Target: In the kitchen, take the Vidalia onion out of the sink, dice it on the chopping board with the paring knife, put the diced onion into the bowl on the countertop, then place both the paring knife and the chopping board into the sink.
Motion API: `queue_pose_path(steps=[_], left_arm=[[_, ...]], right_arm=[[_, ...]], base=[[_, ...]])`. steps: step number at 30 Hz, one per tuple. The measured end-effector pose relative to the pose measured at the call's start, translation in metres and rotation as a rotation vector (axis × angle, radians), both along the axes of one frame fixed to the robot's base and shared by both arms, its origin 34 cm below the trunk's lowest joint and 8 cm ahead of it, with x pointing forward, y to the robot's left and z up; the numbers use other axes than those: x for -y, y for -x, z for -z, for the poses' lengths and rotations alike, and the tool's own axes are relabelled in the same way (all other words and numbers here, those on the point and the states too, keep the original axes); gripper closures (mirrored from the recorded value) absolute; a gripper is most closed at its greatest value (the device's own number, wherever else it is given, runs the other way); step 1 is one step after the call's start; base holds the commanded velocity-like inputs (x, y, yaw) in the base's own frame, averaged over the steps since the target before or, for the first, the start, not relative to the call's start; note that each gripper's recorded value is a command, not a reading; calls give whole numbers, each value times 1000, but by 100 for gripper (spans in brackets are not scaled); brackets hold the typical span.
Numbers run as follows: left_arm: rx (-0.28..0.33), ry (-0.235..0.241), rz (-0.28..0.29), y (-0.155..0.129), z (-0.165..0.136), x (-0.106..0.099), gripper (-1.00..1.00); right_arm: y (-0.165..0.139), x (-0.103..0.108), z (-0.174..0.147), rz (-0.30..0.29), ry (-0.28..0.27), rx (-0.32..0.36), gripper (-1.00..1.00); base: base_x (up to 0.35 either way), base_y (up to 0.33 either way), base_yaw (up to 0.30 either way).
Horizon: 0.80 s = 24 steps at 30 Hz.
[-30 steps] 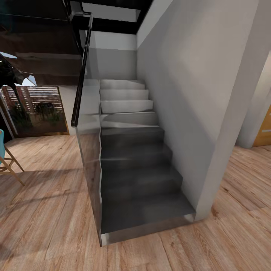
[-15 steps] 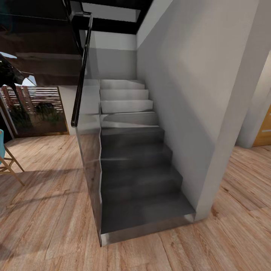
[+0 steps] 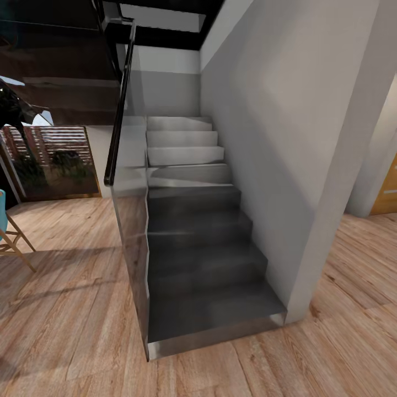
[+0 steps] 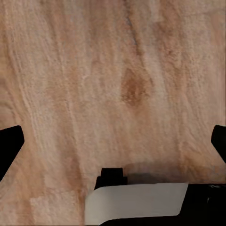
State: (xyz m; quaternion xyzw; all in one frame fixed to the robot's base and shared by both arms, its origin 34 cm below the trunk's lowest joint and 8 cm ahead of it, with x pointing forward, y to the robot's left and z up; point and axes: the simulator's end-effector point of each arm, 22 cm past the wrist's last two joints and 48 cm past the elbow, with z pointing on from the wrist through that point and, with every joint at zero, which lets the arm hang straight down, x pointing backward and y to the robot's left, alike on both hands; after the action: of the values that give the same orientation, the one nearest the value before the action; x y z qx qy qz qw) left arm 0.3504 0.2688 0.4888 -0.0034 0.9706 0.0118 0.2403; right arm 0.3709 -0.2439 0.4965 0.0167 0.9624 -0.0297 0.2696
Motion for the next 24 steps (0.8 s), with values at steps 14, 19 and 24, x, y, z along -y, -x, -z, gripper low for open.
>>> queue_pose_path(steps=[14,19,24], left_arm=[[480,-39,-42,-174,-149,-11,-100],[592,-33,-56,-203,-195,-12,-100],[790,-40,-104,-241,-286,-31,-100]], right_arm=[[-181,28,-177,67,56,581,-100],[-202,30,-223,79,54,734,-100],[-225,41,-294,125,73,903,-100]], base=[[0,0,0],[0,0,0],[0,0,0]])
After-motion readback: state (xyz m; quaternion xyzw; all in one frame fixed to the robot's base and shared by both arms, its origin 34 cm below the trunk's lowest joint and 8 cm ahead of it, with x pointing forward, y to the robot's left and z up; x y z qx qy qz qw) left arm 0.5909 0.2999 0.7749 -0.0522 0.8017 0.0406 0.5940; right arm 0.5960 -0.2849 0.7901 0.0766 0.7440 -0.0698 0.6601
